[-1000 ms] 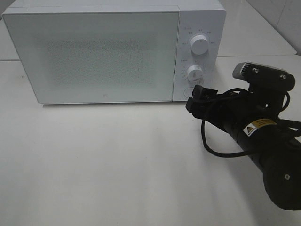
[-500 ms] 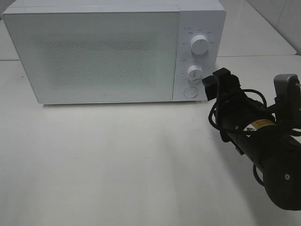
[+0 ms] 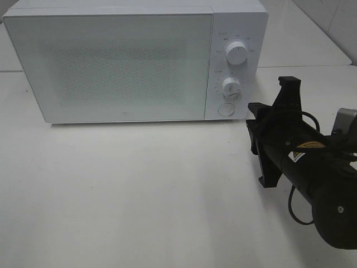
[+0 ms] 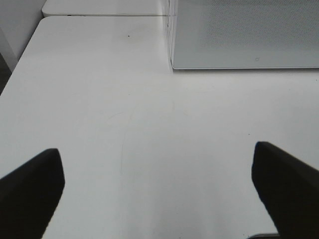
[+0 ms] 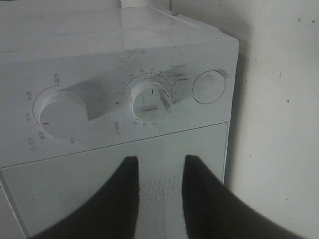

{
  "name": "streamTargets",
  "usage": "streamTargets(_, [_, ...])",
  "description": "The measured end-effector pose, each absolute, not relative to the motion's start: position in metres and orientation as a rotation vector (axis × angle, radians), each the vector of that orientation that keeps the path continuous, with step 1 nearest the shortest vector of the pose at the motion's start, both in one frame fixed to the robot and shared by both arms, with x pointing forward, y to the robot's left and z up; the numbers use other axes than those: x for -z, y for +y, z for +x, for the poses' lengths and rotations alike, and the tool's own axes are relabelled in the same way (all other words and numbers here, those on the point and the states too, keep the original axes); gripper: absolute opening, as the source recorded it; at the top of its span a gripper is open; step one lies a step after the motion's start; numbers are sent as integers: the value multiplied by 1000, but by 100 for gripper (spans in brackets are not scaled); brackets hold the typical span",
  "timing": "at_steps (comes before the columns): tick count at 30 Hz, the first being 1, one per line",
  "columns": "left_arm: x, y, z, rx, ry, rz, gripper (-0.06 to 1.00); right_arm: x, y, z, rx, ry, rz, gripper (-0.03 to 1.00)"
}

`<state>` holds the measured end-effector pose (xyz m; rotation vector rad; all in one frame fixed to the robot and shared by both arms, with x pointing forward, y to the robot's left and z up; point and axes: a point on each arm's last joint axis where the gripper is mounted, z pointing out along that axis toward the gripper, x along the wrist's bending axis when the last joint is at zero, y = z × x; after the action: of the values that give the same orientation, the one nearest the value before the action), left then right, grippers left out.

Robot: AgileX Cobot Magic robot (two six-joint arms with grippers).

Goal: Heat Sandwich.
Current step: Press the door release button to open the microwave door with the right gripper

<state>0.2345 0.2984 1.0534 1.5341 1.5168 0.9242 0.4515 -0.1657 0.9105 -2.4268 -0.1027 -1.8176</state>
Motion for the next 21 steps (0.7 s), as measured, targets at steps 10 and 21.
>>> streamTargets(10, [-1053,298,234,-924,1517,1534,96,-910,-165,457,1782,-15,-2456,1])
streamTargets(21, [-1053,298,234,-924,1517,1534,96,-898,-167,482,1693,-32,-2533,1])
